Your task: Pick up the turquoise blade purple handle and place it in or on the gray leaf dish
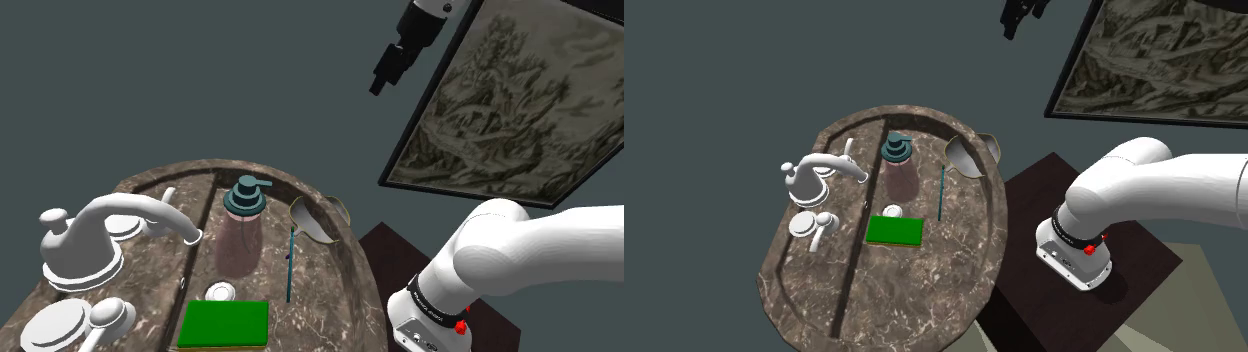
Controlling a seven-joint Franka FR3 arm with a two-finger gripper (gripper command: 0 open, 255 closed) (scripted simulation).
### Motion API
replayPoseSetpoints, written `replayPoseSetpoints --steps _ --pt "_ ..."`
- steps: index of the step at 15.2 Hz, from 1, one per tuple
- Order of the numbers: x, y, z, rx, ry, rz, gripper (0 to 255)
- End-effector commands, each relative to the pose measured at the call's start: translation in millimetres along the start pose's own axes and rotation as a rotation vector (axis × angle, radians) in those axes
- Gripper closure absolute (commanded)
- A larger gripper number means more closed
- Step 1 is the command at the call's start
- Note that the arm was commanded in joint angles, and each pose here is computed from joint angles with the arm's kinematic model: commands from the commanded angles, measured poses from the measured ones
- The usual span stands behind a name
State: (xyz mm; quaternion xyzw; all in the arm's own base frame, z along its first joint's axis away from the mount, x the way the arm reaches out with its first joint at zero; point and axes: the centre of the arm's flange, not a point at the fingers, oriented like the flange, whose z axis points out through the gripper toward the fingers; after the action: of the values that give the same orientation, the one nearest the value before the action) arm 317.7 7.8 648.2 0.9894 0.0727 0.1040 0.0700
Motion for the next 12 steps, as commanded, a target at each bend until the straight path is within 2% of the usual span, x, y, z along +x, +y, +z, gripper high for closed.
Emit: replayPoseSetpoints --steps 1,12 --pt "0 0 0 0.000 0.000 0.000 0" --pt "-33 -111 88 -0.031 -0.070 0.161 0"
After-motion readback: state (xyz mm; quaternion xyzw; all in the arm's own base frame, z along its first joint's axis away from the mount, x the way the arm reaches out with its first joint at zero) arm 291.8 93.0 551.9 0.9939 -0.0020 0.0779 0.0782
